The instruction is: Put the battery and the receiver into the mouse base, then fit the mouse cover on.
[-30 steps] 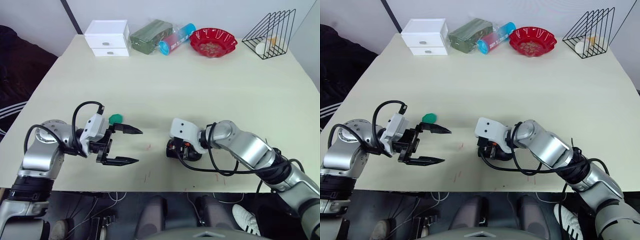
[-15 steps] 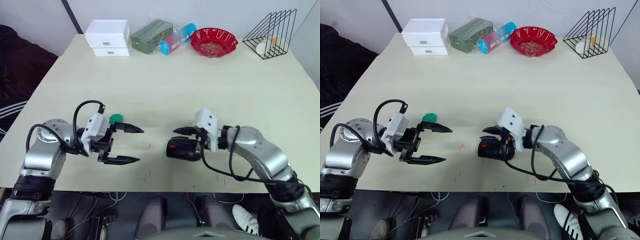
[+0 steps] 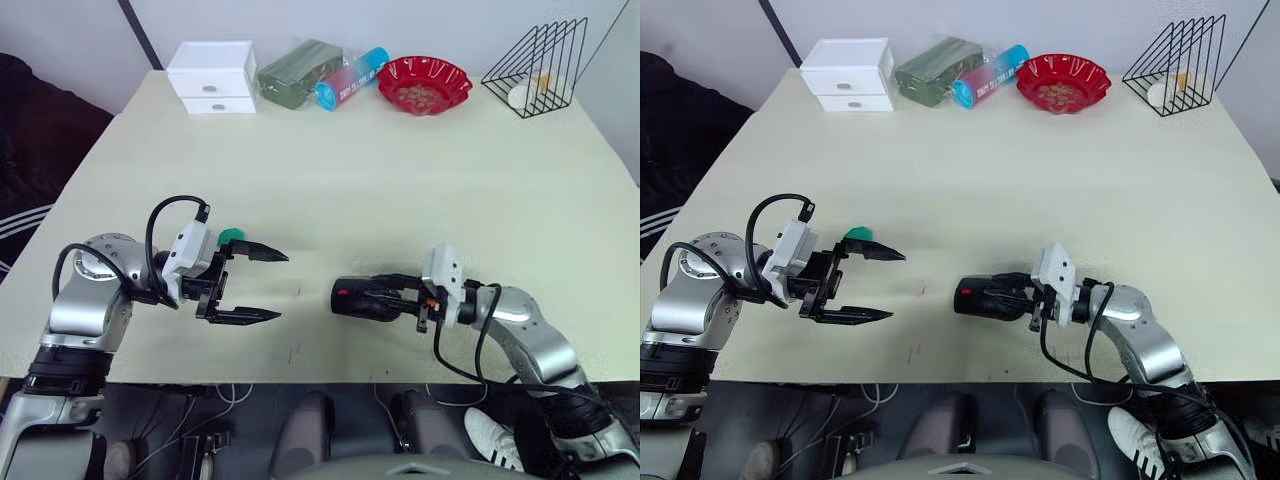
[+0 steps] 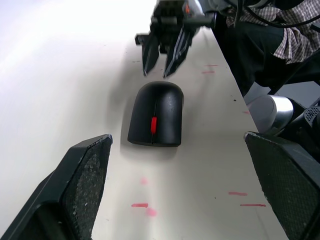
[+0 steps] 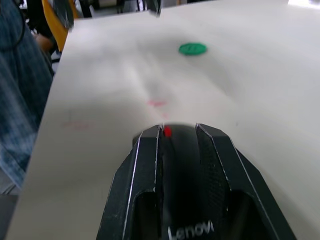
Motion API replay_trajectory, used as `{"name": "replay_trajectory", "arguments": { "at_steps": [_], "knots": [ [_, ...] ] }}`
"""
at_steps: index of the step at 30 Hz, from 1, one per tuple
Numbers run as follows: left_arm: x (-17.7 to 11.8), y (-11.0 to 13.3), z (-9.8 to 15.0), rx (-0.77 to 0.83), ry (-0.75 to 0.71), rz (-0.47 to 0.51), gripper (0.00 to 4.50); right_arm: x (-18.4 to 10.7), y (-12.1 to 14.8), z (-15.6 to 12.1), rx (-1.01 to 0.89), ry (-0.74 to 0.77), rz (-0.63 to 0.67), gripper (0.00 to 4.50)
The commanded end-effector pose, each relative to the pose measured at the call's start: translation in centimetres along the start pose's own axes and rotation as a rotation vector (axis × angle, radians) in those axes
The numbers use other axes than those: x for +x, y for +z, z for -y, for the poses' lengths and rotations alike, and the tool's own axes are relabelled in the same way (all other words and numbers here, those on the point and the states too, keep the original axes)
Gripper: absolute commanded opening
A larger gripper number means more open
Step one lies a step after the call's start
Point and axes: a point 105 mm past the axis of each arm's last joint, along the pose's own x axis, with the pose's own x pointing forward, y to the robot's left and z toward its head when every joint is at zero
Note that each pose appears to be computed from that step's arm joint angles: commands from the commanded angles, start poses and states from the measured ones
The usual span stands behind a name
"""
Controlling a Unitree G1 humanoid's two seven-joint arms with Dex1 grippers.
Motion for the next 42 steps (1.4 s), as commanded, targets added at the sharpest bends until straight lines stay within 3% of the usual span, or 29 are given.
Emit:
{"name": "replay_trajectory", "arguments": {
  "at_steps": [1, 5, 10, 15, 19, 25, 32, 37, 40, 42],
  "knots": [
    [-0.2, 0.7, 0.3, 0.031, -0.034, -0.003, 4.50, 0.3, -1.5, -0.3, -0.008, 0.013, -0.028, 1.11],
    [-0.2, 0.7, 0.3, 0.031, -0.032, -0.003, 4.50, -0.1, -5.0, -0.4, 0.048, -0.007, -0.154, 1.11],
    [-0.2, 0.7, 0.3, 0.029, -0.027, -0.002, 4.50, -0.2, -5.6, -0.5, 0.070, -0.001, -0.159, 1.11],
    [-0.1, 0.4, 0.1, 0.000, 0.021, 0.010, 4.50, -1.1, -1.5, 0.5, 0.012, -0.060, 0.015, 1.11],
    [-0.2, 0.0, -0.1, -0.025, 0.070, 0.017, 4.50, -2.1, 0.1, 0.7, -0.007, -0.090, 0.058, 1.11],
    [-0.8, -1.9, -0.2, -0.132, 0.250, 0.019, 4.50, -7.1, 1.4, 1.5, -0.056, -0.246, 0.069, 1.11],
    [-2.4, -5.2, 0.0, -0.275, 0.517, -0.011, 4.50, -14.1, -1.5, 2.1, -0.006, -0.482, -0.031, 1.11],
    [-4.1, -6.4, 0.0, -0.311, 0.667, -0.023, 4.50, -16.8, -2.0, 2.2, 0.003, -0.569, -0.029, 1.11],
    [-5.9, -7.5, 1.0, -0.349, 0.786, -0.045, 4.50, -19.8, -2.6, 2.4, -0.011, -0.646, -0.068, 1.94],
    [-6.9, -8.3, 2.3, -0.378, 0.838, -0.070, 4.50, -21.5, -2.8, 2.6, -0.007, -0.684, -0.081, 2.99]
  ]
}}
